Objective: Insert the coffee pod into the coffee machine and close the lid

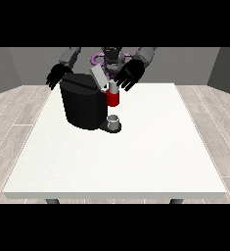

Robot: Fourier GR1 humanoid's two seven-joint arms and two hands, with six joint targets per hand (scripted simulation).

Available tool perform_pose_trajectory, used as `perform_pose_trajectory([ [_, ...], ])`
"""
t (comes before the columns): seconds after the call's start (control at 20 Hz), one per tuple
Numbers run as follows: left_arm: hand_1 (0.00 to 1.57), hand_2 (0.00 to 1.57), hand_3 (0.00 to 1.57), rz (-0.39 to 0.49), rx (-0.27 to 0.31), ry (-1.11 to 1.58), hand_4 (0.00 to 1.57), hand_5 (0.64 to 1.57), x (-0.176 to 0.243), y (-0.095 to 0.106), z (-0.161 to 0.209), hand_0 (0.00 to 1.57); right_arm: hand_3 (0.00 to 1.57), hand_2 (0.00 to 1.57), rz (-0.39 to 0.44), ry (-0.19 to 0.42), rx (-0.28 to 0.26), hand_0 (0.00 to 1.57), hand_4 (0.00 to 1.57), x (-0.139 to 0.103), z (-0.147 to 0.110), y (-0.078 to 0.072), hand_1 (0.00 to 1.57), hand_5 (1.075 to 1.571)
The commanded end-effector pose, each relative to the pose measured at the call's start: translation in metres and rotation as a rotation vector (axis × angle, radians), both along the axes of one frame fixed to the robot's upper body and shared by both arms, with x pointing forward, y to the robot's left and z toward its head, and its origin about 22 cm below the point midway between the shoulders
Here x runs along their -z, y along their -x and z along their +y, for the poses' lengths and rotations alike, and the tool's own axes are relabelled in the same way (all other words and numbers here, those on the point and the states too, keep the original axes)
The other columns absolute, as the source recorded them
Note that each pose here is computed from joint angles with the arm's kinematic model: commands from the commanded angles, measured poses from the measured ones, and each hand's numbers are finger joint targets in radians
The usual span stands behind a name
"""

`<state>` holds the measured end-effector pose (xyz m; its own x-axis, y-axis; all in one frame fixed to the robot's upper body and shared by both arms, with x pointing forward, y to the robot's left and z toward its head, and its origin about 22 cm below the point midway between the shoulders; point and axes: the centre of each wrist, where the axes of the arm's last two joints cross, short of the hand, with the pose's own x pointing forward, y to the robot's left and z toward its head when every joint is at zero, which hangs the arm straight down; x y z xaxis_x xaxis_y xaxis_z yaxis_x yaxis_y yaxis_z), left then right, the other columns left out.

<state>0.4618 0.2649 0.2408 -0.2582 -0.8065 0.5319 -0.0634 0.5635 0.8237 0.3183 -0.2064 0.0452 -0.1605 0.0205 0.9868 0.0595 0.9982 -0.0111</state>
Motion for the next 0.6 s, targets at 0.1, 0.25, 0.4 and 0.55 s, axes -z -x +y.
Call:
perform_pose_trajectory([
  [0.1,1.21,1.26,1.19,0.021,0.03,-0.006,0.5,1.571,0.021,0.001,0.001,1.21,0.0,0.0,0.013,-0.023,0.007,0.0,0.51,0.001,-0.014,0.001,0.0,1.571],
  [0.25,1.18,1.26,1.19,0.017,0.027,-0.017,0.5,1.571,0.015,-0.001,-0.005,1.18,0.0,0.0,0.008,-0.009,0.016,0.0,0.53,0.009,0.008,0.008,0.0,1.571],
  [0.4,1.2,1.27,1.2,0.025,0.051,-0.02,0.5,1.571,-0.003,-0.002,-0.014,1.2,0.0,0.0,0.006,-0.005,0.028,0.0,0.5,-0.004,-0.005,-0.005,0.0,1.571],
  [0.55,1.19,1.27,1.2,0.042,0.054,-0.017,0.51,1.571,0.007,-0.002,-0.019,1.19,0.0,0.0,0.018,-0.048,0.057,0.0,0.45,0.032,-0.011,0.011,0.0,1.571],
])
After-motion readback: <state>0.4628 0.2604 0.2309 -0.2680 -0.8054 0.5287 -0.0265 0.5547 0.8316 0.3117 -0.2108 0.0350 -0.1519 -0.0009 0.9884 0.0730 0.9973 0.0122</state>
